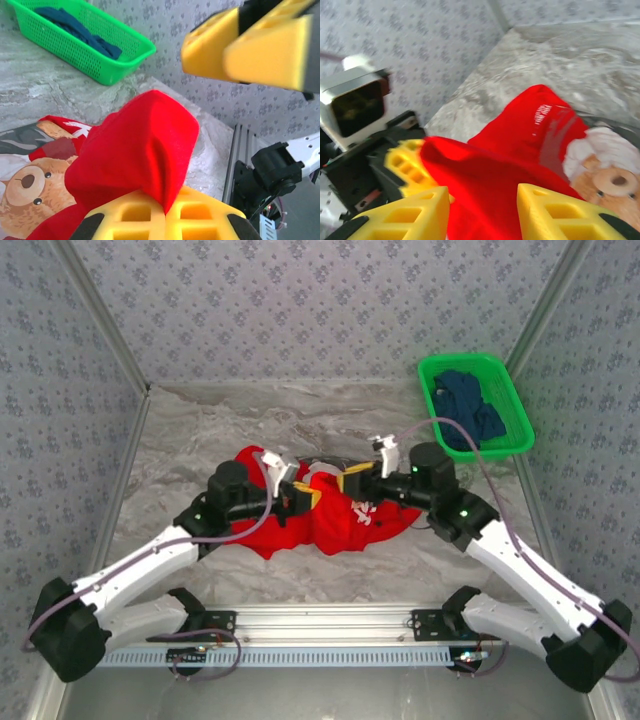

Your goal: Fold the inside-out t-shirt

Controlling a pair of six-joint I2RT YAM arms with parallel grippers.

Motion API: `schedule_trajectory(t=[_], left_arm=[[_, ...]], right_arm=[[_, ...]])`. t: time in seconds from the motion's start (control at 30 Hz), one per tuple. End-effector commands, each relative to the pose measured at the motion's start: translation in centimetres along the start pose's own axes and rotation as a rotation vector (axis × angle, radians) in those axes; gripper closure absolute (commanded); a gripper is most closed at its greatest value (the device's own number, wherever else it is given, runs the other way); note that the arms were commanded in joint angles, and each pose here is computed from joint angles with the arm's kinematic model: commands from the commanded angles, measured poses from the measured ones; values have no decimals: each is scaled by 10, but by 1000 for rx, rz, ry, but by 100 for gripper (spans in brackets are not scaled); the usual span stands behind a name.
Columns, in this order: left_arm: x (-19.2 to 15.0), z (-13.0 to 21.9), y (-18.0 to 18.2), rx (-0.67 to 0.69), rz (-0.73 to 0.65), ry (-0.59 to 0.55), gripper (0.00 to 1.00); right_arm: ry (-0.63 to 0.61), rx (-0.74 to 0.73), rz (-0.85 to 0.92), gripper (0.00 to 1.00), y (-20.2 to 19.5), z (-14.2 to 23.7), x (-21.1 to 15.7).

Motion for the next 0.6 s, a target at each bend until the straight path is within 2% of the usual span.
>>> schedule_trajectory(t=[0.0, 0.1, 0.2, 0.33, 0.47, 0.57], left_arm=[[5, 10, -18, -113, -59, -54, 100], [0, 10, -17, -122, -74, -40, 100], [-2, 11, -17, -116, -89, -34, 100], [-3, 13, -15, -100, -94, -29, 100], [-5, 13, -13, -88, -96, -24, 100], [-7, 13, -11, -74, -93, -22, 100]], right_arm=[[159, -130, -181, 55, -34, 1, -55], [187, -103, -303, 53, -43, -14, -78], [150, -44, -369, 44, -44, -31, -79], [166, -19, -436, 42, -48, -46, -85], [120, 57, -499, 41, -47, -62, -83], [77, 105, -515, 47, -44, -69, -77]])
Point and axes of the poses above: each hand's point on the last joint's axis, 136 mm out from that joint toward the fingers, its own z axis back along the fingers, its own y axis along the line the jaws close on, x = y × z, the point moved 3 cm from there along z, back along the fingers, and after that the axes turned 15 degrees about z, right-handed, at the moved point
